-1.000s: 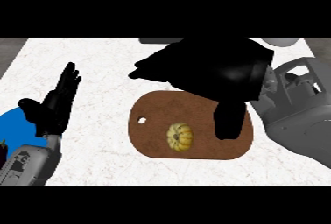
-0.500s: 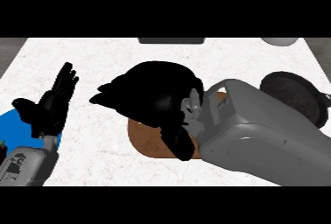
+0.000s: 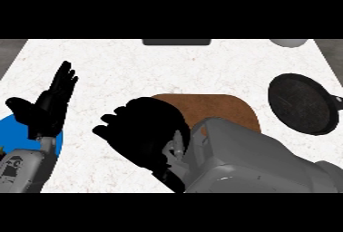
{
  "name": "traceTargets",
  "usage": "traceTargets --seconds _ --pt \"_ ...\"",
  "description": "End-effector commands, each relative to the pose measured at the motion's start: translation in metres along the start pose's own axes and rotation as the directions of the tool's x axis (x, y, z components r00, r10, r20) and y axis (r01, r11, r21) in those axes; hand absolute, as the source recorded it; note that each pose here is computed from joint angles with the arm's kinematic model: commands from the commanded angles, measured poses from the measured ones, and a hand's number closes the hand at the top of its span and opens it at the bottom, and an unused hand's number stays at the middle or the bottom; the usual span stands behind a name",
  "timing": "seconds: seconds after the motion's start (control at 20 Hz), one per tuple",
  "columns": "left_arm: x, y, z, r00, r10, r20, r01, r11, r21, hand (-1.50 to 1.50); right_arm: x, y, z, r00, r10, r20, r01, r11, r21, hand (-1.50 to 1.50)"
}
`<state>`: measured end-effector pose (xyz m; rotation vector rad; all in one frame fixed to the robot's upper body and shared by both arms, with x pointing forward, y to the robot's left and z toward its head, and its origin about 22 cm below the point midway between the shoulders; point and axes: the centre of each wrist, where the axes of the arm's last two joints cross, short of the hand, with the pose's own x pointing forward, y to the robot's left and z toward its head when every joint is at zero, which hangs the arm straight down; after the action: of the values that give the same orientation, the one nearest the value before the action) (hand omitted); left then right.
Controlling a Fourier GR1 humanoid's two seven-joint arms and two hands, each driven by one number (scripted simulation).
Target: Pick the squash from the cutting board and place it in the pan
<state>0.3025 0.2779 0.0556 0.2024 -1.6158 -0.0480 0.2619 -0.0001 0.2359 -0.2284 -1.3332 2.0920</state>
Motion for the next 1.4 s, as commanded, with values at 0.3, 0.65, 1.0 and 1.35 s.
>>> traceTargets --seconds 0.3,0.65,1.0,1.35 --pt "0.0 -0.014 0.001 1.0 0.012 0.001 -0.012 1.0 0.002 0.0 -0.02 0.027 -0.009 0.985 0.067 -0.16 -0.064 0.998 0.023 -1.5" --pt "-0.003 -0.004 0.007 1.0 0.001 0.017 -0.001 1.0 -0.017 0.0 -0.037 0.054 -0.04 0.983 0.072 -0.169 -0.052 0.991 0.12 -1.5" --pt "0.002 0.02 0.0 1.0 -0.002 0.002 0.002 1.0 0.007 0.0 -0.052 0.062 -0.024 0.983 0.11 -0.149 -0.081 0.979 0.186 -1.5" --pt "-0.002 0.008 0.019 1.0 -0.002 0.013 0.002 1.0 -0.007 0.0 -0.039 0.071 -0.058 0.958 0.205 -0.198 -0.157 0.959 0.234 -1.5"
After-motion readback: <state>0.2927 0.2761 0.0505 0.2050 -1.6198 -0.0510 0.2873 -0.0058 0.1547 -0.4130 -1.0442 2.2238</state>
